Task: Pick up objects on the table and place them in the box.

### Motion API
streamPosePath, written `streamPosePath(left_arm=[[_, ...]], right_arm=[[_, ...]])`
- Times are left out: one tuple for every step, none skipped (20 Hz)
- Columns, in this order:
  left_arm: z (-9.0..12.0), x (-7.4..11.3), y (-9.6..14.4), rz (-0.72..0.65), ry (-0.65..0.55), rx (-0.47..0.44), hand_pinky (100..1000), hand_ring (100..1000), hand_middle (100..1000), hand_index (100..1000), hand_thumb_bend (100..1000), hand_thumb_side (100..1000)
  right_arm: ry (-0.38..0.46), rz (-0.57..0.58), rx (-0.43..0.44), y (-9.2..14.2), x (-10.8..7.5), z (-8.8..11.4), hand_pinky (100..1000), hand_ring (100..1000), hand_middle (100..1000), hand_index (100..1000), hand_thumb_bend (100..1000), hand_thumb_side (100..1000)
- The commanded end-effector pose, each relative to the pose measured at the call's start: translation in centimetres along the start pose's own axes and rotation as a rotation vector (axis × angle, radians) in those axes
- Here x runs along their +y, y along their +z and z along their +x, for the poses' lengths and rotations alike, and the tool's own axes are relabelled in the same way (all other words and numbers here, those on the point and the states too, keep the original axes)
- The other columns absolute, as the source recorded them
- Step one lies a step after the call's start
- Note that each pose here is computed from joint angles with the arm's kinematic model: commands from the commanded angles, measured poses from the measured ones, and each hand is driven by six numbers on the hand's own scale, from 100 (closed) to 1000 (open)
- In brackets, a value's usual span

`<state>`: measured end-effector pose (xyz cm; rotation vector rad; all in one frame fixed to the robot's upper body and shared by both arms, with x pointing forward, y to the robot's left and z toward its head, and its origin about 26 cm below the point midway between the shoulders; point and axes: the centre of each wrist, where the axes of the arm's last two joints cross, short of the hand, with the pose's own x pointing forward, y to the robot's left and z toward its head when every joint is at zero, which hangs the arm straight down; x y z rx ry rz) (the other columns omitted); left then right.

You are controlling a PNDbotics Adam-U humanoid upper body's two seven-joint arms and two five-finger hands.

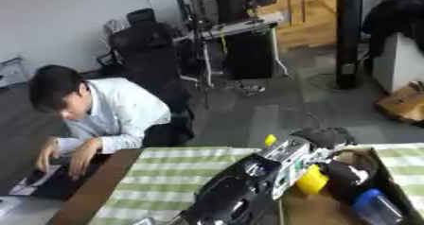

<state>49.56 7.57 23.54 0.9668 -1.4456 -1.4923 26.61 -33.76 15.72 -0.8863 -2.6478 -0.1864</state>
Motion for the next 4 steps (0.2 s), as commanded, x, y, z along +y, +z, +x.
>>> streamPosePath(left_arm=[[-0.3,3.5,0.6,0.088,0.005,-0.013,1000,1000,1000,1000,265,965],[-0.5,4.0,0.8,0.104,0.007,-0.011,1000,1000,1000,1000,234,980],[-0.6,4.5,0.9,0.116,0.009,-0.01,1000,1000,1000,1000,234,980],[-0.9,5.0,1.2,0.135,0.008,-0.006,1000,1000,1000,1000,222,980]], right_arm=[[-0.066,-0.075,-0.09,-0.7,-0.1,0.3,886,965,796,733,100,1000],[-0.065,-0.075,-0.09,-0.6,-0.2,0.3,886,965,796,733,100,1000],[-0.064,-0.075,-0.09,-0.6,-0.2,0.3,886,965,796,733,100,1000],[-0.062,-0.075,-0.089,-0.6,-0.3,0.3,886,965,796,733,100,1000]])
